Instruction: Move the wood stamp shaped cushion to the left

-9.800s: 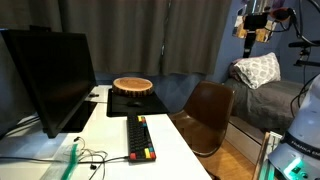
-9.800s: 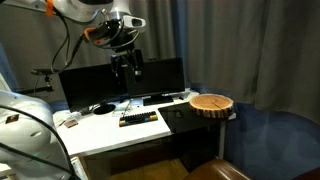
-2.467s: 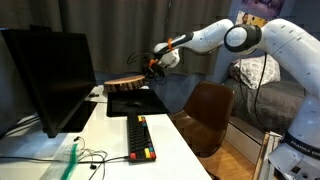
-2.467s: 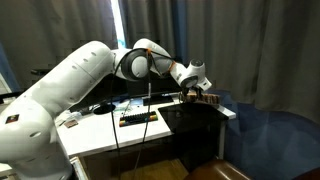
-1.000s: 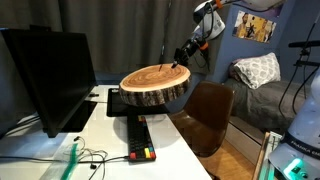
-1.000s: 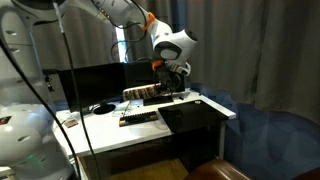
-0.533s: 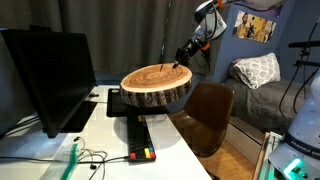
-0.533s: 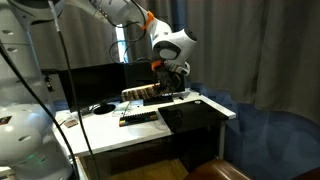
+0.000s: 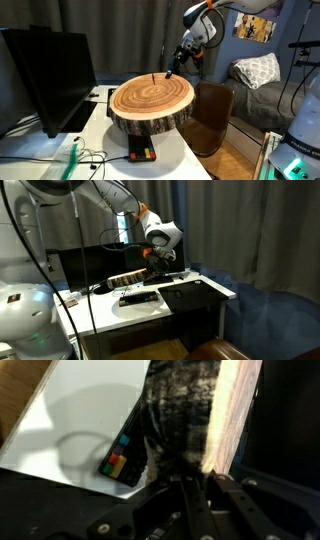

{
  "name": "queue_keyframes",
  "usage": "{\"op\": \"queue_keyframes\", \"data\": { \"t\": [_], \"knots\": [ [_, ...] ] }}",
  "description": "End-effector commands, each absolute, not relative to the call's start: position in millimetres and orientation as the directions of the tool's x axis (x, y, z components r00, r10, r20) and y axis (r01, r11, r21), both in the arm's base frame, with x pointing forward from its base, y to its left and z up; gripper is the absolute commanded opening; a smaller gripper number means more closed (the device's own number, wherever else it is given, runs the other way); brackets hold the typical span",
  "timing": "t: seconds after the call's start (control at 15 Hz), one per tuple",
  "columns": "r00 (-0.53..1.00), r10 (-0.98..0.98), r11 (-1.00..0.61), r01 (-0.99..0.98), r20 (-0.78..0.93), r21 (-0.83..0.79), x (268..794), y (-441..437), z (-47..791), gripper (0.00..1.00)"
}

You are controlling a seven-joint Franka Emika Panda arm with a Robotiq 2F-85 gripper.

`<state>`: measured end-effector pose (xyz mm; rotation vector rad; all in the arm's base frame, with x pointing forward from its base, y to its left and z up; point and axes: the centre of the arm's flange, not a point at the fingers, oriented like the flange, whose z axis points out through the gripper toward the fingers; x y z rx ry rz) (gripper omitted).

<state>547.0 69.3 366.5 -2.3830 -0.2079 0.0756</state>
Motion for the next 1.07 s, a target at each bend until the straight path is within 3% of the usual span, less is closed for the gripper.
{"op": "queue_keyframes", "data": {
  "t": [0.0, 0.4, 0.8, 0.87, 1.0],
  "knots": [
    [0.938, 0.347, -0.657, 0.25, 0.01, -0.711, 537.1, 121.2, 348.6, 0.03],
    [0.843, 0.538, -0.562, 0.384, 0.029, -0.732, 516.0, 205.7, 310.4, 0.03],
    [0.821, 0.564, -0.525, 0.438, 0.087, -0.729, 496.0, 248.0, 280.7, 0.03],
    [0.82, 0.57, -0.552, 0.425, 0.048, -0.717, 499.9, 242.4, 283.5, 0.11],
    [0.815, 0.576, -0.546, 0.436, 0.057, -0.715, 498.4, 246.6, 278.2, 0.11]
  ]
}}
